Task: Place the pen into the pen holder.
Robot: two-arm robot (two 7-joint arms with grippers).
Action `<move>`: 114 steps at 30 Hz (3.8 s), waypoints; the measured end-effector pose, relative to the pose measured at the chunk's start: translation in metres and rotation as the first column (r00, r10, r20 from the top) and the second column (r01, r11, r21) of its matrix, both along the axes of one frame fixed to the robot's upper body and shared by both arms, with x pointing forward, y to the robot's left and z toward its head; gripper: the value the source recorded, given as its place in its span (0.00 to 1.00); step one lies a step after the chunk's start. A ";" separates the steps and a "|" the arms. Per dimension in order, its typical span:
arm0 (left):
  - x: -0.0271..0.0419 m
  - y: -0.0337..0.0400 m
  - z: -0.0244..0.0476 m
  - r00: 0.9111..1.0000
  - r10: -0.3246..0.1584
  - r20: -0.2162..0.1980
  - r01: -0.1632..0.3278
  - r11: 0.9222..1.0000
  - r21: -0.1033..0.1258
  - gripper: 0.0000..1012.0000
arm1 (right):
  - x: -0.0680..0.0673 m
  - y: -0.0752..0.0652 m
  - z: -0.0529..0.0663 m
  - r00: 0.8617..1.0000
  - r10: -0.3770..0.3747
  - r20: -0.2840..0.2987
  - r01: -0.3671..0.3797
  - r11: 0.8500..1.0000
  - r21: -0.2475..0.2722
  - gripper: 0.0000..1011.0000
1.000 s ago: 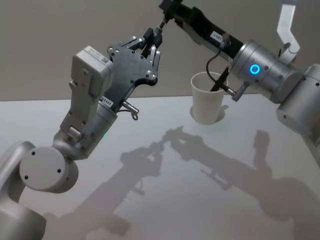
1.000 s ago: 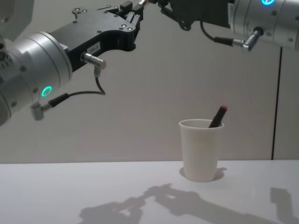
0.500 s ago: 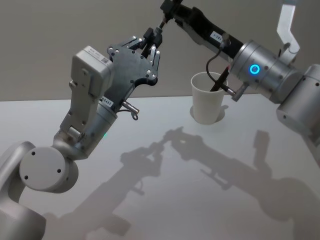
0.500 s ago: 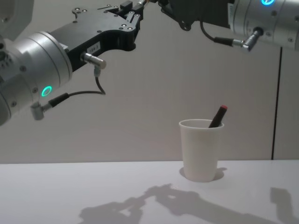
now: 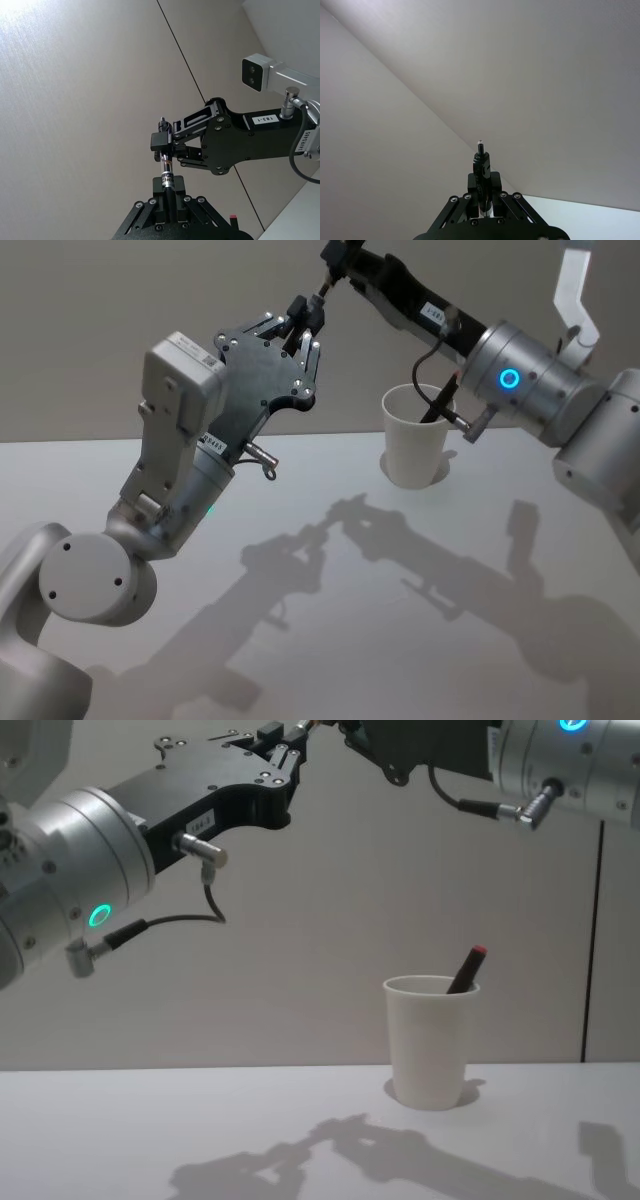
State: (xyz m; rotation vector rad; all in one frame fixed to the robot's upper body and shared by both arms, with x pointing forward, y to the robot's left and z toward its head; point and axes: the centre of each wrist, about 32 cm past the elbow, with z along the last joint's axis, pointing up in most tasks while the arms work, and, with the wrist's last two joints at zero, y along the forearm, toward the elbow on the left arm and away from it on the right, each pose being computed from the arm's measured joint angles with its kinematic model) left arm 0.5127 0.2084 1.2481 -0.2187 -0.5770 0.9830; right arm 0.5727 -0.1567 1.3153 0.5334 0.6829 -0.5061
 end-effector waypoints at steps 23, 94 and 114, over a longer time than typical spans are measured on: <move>0.0000 0.0000 -0.0001 1.000 0.001 -0.002 -0.001 1.000 0.001 0.65 | 0.000 0.000 0.000 1.000 0.001 0.000 -0.001 1.000 0.001 0.13; 0.0000 0.0000 0.0000 1.000 0.000 -0.001 0.000 1.000 0.000 0.99 | 0.012 -0.078 -0.003 0.809 -0.383 0.446 0.559 0.736 -0.382 0.13; 0.0000 0.0000 0.0000 1.000 0.000 -0.001 0.000 1.000 0.000 0.99 | 0.025 -0.060 -0.013 0.782 -0.301 0.545 0.569 0.701 -0.430 0.13</move>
